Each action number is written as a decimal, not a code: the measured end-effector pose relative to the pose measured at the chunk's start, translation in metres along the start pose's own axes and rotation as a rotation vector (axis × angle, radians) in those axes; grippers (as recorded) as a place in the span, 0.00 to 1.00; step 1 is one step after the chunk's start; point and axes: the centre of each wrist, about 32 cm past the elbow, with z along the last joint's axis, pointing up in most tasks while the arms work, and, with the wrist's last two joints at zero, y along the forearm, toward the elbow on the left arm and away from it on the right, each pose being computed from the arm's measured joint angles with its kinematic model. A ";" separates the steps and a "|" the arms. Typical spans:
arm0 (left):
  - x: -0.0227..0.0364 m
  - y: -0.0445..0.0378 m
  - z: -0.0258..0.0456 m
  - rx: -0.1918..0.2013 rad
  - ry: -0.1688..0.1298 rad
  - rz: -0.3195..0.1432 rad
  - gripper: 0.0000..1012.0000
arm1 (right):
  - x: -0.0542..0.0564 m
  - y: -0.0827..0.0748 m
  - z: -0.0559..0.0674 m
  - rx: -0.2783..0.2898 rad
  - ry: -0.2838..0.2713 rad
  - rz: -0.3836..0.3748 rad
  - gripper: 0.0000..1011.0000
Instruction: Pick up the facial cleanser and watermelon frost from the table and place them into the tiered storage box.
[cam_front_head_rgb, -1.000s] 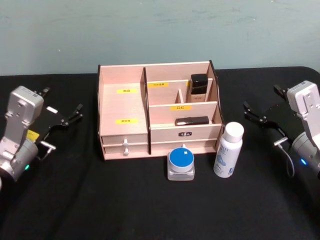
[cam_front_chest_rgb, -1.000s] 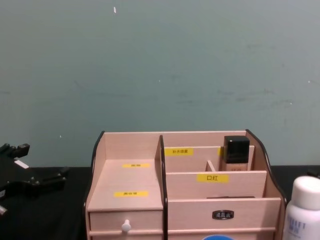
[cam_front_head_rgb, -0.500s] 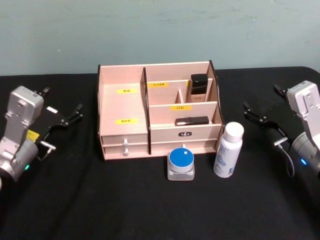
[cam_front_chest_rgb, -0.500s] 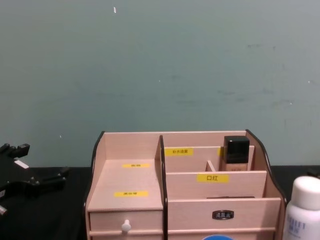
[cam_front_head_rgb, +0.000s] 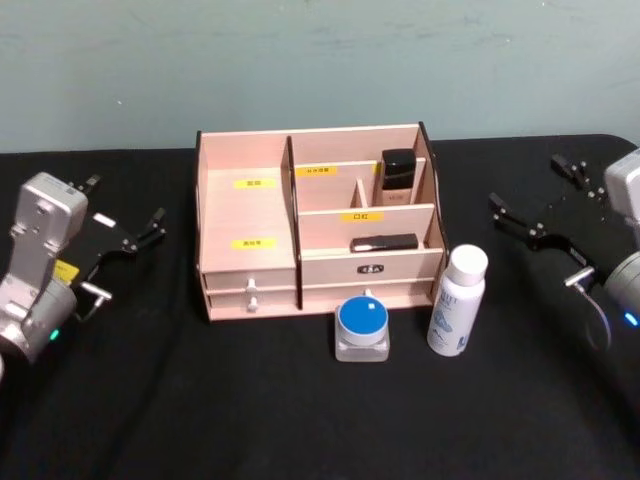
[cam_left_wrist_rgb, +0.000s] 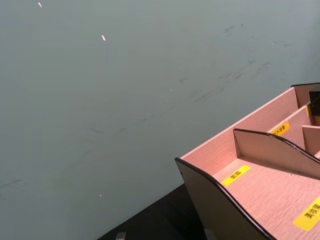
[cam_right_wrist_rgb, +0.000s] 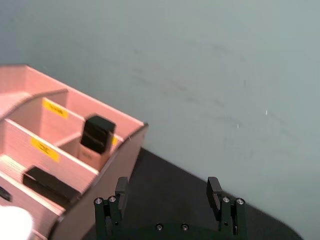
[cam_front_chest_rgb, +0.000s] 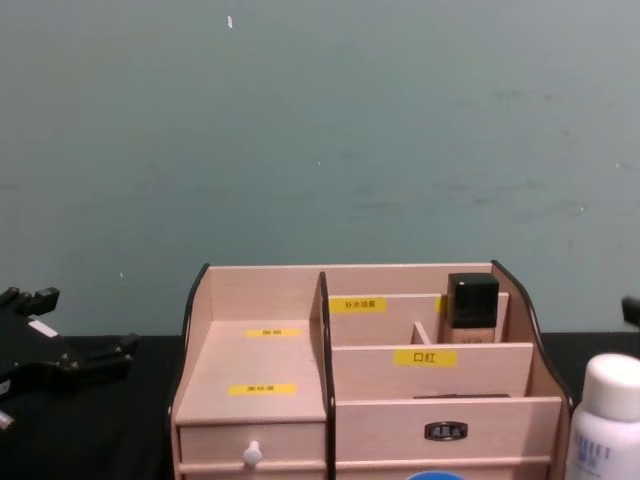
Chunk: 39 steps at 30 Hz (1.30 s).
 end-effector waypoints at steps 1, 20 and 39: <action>0.0000 0.0000 0.0000 0.000 0.000 0.000 1.00 | 0.001 -0.004 0.006 0.014 -0.004 0.009 0.99; 0.0000 0.0000 0.0000 0.000 0.000 0.000 1.00 | -0.015 -0.064 0.052 0.084 0.085 0.214 0.99; 0.0000 0.0000 0.0000 0.000 0.000 0.000 1.00 | -0.023 -0.062 0.020 -0.131 0.176 0.338 0.99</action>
